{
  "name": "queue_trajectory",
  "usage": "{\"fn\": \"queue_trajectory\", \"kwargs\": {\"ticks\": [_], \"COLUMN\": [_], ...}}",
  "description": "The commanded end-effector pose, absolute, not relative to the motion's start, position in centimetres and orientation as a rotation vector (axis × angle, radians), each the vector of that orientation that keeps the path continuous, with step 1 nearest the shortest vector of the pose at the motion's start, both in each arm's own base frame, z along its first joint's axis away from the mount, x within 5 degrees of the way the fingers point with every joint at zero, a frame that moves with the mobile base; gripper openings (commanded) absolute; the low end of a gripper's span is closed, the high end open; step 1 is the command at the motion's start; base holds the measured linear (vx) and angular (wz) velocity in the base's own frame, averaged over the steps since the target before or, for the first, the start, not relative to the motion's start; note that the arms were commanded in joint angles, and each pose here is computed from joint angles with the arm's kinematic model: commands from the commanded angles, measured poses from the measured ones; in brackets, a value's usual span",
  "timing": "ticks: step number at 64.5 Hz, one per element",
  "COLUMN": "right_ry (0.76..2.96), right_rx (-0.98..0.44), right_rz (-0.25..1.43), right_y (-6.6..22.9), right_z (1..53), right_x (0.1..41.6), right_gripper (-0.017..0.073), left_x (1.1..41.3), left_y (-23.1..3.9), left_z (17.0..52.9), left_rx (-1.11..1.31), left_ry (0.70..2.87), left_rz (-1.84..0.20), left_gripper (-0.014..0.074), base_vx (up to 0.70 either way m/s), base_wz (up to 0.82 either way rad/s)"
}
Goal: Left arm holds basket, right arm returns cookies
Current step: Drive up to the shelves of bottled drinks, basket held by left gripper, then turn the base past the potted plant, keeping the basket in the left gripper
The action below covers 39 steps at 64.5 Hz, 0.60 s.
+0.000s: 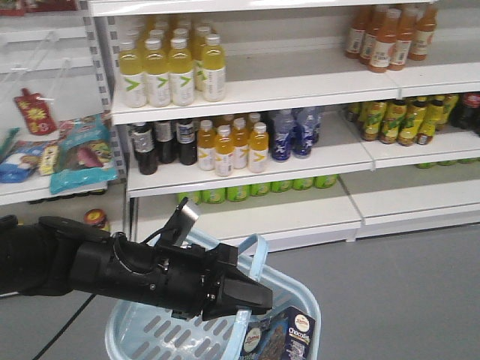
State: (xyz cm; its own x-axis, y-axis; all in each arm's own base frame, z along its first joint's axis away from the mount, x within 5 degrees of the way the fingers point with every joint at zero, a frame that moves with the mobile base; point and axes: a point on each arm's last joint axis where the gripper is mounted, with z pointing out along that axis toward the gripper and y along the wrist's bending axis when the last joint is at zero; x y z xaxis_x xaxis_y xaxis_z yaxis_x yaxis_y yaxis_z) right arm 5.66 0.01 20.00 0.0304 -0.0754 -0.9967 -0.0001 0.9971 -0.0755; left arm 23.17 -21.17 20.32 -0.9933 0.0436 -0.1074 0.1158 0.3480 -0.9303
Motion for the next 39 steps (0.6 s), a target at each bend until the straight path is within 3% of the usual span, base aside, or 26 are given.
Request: {"fn": "queue_trajectory", "kwargs": {"ticks": [1, 39], "right_ry": [1.459, 1.459], "right_rx": [-0.064, -0.064], "right_rz": [-0.062, -0.062], "right_y": [0.04, 0.04], "right_z": [20.74, 20.74], "right_x": [5.55, 5.55], "right_gripper": [-0.0008, -0.0008], "left_x": [23.07, 23.07], "left_y": [-21.45, -21.45], "left_z": [23.26, 23.26], "left_rx": [0.174, 0.176], "left_ry": [2.386, 2.385], "left_rz": [-1.892, -1.892], "left_gripper": [-0.0006, -0.0006], "base_vx": [0.28, 0.22], "base_wz": [-0.62, -0.70]}}
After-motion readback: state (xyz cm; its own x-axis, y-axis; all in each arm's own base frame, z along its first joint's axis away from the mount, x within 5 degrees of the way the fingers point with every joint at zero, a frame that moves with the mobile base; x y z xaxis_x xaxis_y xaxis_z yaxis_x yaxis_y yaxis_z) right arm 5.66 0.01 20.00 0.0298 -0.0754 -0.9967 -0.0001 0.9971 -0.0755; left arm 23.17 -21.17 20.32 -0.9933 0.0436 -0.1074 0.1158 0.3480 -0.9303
